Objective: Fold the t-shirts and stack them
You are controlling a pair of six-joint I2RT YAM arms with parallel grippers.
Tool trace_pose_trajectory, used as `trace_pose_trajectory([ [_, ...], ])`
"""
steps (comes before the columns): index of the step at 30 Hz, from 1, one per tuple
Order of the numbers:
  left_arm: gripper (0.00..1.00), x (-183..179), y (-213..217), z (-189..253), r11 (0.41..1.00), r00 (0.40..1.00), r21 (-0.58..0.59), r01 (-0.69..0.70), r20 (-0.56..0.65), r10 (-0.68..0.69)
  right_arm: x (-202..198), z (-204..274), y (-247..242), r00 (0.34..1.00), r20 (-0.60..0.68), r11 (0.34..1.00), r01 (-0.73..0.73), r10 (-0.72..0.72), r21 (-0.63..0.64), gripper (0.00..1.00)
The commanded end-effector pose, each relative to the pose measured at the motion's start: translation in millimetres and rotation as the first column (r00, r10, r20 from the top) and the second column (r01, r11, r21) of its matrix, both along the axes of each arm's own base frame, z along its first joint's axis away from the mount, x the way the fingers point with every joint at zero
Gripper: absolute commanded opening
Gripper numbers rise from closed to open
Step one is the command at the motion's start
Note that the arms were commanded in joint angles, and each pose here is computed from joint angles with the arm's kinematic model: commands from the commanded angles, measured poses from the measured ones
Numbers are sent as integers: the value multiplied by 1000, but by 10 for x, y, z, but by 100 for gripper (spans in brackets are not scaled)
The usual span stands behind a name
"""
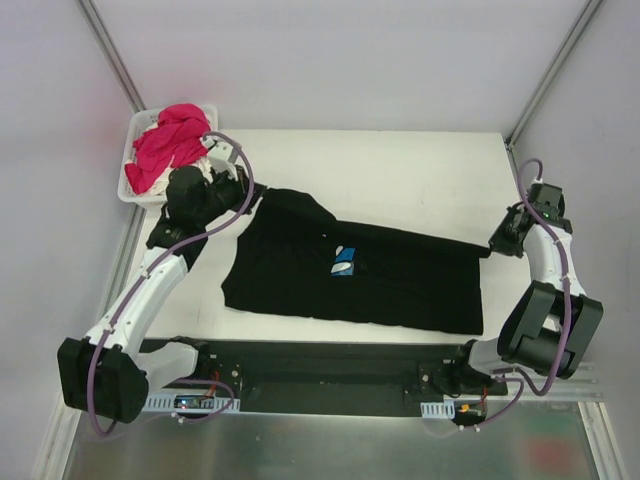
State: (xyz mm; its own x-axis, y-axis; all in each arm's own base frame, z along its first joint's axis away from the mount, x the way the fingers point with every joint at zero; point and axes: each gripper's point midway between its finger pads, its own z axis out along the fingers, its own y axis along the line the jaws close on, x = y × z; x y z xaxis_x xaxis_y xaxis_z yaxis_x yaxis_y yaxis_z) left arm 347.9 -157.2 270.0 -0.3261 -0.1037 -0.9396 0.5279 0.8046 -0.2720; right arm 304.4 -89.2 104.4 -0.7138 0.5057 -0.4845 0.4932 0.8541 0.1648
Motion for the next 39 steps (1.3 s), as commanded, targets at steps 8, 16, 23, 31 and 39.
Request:
trace_pose_trajectory([
  [8, 0, -420, 147, -133, 996, 997, -56, -62, -47, 60, -273, -77, -44, 998, -45, 999, 34, -35, -22, 1],
  [16, 0, -636, 253, -383, 987, 984, -88, -137, -129, 125, -407, -166, 6, 996, -70, 999, 47, -48, -9, 1],
  [23, 0, -839, 314, -559, 971, 963, -136, -199, -209, 168, -494, -193, 22, 995, -89, 999, 50, -50, -12, 1],
  [31, 0, -1091, 391, -723, 946, 929, -174, -273, -303, 213, -462, -198, 5, 995, -92, 999, 46, -47, -12, 1],
  [39, 0, -1220, 398, -849, 938, 914, -186, -292, -344, 217, -356, -153, -37, 996, -79, 999, 44, -45, -18, 1],
])
